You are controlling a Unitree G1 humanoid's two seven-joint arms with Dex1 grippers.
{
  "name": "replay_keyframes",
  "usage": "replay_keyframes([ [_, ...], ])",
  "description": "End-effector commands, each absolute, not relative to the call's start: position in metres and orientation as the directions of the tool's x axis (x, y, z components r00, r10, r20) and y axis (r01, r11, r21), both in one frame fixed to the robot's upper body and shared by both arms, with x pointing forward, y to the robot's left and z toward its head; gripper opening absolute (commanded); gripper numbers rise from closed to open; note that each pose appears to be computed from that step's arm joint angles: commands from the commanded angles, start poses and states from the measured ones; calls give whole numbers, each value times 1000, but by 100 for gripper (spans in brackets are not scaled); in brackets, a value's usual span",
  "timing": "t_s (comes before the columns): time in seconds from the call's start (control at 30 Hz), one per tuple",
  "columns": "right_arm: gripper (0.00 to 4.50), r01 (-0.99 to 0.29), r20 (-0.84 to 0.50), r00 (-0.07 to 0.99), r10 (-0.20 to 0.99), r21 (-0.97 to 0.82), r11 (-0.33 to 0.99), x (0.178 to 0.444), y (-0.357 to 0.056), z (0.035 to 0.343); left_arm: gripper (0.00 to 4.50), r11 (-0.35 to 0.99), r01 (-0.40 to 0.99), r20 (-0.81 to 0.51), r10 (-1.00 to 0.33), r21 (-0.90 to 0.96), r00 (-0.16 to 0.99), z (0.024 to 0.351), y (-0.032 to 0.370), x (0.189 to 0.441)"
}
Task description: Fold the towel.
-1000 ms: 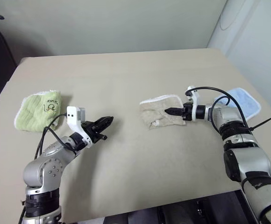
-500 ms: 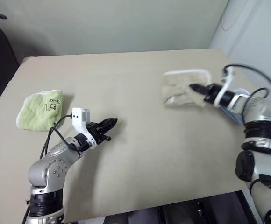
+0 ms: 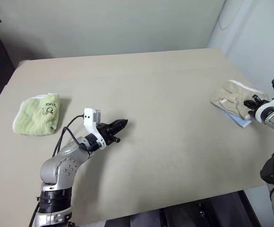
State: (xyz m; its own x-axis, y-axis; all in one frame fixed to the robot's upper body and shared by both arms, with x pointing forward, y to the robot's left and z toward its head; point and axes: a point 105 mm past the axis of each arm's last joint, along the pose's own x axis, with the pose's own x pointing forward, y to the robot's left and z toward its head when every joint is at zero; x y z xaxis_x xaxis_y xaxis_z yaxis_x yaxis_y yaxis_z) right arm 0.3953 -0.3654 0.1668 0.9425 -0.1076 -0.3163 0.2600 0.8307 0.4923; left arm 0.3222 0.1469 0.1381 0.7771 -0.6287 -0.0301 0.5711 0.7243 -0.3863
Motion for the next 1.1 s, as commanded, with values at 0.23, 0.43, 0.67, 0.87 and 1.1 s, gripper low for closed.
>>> replay_keyframes([
  [0.23, 333, 213, -213, 968, -135, 406, 888, 398, -374, 191, 78, 730, 575, -2, -619, -371, 785, 141, 149, 320],
  [0.43, 446, 265, -156, 963, -221, 371, 890, 388, -394, 209, 78, 725, 578, 12, -620, -373, 785, 142, 148, 319],
  [0.67, 446, 336, 4, 939, -344, 201, 920, 371, -414, 247, 78, 770, 520, 71, -534, -369, 842, 153, 164, 334],
  [0.87, 446, -73, 180, 976, 122, -260, 963, 381, -305, 286, 78, 923, 361, 147, -341, -134, 928, 183, 203, 360],
  [1.1, 446, -484, 33, 863, 503, -227, 845, 393, -189, 232, 78, 932, 354, 126, -361, 69, 924, 175, 216, 357],
])
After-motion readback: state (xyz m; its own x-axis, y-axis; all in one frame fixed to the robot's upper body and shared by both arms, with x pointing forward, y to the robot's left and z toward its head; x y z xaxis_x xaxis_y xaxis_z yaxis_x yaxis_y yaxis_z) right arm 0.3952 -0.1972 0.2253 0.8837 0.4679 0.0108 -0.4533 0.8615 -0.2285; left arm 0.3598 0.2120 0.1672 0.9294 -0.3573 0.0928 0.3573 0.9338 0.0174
